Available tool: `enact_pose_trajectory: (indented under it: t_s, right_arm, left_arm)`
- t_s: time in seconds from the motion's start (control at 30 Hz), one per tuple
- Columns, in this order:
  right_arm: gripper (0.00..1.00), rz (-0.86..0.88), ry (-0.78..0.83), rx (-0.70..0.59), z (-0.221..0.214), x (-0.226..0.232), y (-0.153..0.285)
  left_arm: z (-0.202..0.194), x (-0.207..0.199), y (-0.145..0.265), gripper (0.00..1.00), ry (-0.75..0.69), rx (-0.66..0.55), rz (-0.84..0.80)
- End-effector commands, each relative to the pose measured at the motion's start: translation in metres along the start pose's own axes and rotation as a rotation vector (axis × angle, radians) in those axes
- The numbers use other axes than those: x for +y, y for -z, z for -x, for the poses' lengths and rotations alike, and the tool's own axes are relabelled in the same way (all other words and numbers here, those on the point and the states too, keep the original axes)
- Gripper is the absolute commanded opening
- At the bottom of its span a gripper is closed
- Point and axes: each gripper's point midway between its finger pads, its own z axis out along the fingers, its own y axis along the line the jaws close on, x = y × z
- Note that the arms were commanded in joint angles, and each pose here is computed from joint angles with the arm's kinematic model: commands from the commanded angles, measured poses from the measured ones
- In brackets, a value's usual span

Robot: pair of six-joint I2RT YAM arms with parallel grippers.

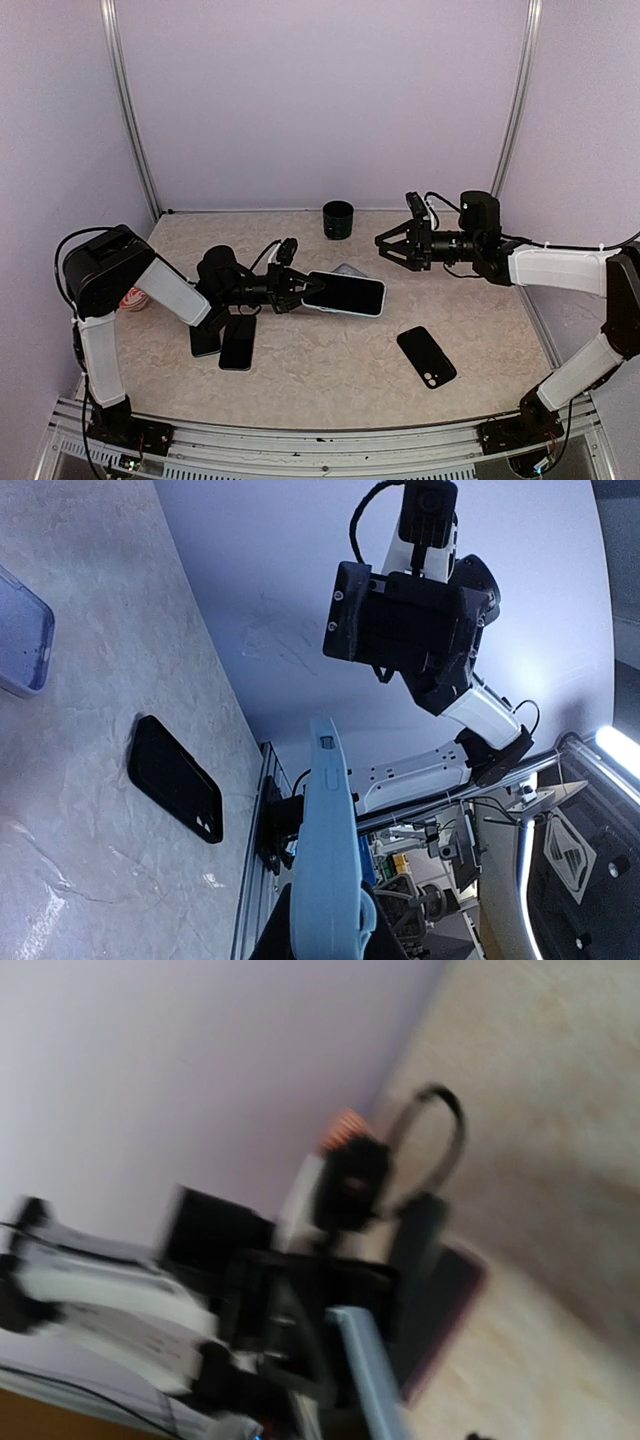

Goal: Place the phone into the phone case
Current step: Pass from the left arm to the right

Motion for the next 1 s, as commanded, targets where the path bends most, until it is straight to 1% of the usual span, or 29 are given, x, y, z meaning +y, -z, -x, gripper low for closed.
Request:
enact_pose_trajectory:
  t_s: [0.0,0.1,0.23,0.33,0.43,0.57,0.67,0.83,0.97]
  right_arm:
    - [0.60,-0.138,0.023,0.173,-0.042,-0.031,-0.010]
    - [0.60,-0.140,0.068,0.236,-0.055,-0.026,-0.015]
    - [0.55,-0.162,0.098,0.309,-0.073,-0.025,-0.011]
    - [0.51,-0.162,0.125,0.339,-0.083,-0.021,-0.003]
    - [0.50,-0.165,0.165,0.360,-0.092,-0.014,0.004]
    - [0.47,-0.194,0.201,0.392,-0.103,-0.012,0.011]
    - [0.41,-0.184,0.214,0.403,-0.107,-0.009,0.012]
    - [0.33,-0.172,0.247,0.446,-0.118,-0.006,0.012]
    - [0.24,-0.160,0.254,0.480,-0.128,-0.004,0.013]
  left_arm:
    - [-0.001,-0.039,-0.015,0.00,-0.180,0.048,-0.052]
    - [-0.003,-0.042,-0.018,0.00,-0.221,0.068,-0.034]
    - [-0.006,-0.046,-0.025,0.00,-0.270,0.104,-0.018]
    - [-0.012,-0.045,-0.033,0.00,-0.319,0.153,0.014]
    - [-0.015,-0.048,-0.039,0.00,-0.374,0.194,0.046]
    - [-0.018,-0.048,-0.043,0.00,-0.397,0.226,0.065]
    - [-0.020,-0.047,-0.044,0.00,-0.389,0.249,0.056]
    - [-0.025,-0.046,-0.047,0.00,-0.386,0.288,0.046]
    - [-0.032,-0.043,-0.051,0.00,-0.387,0.340,0.047]
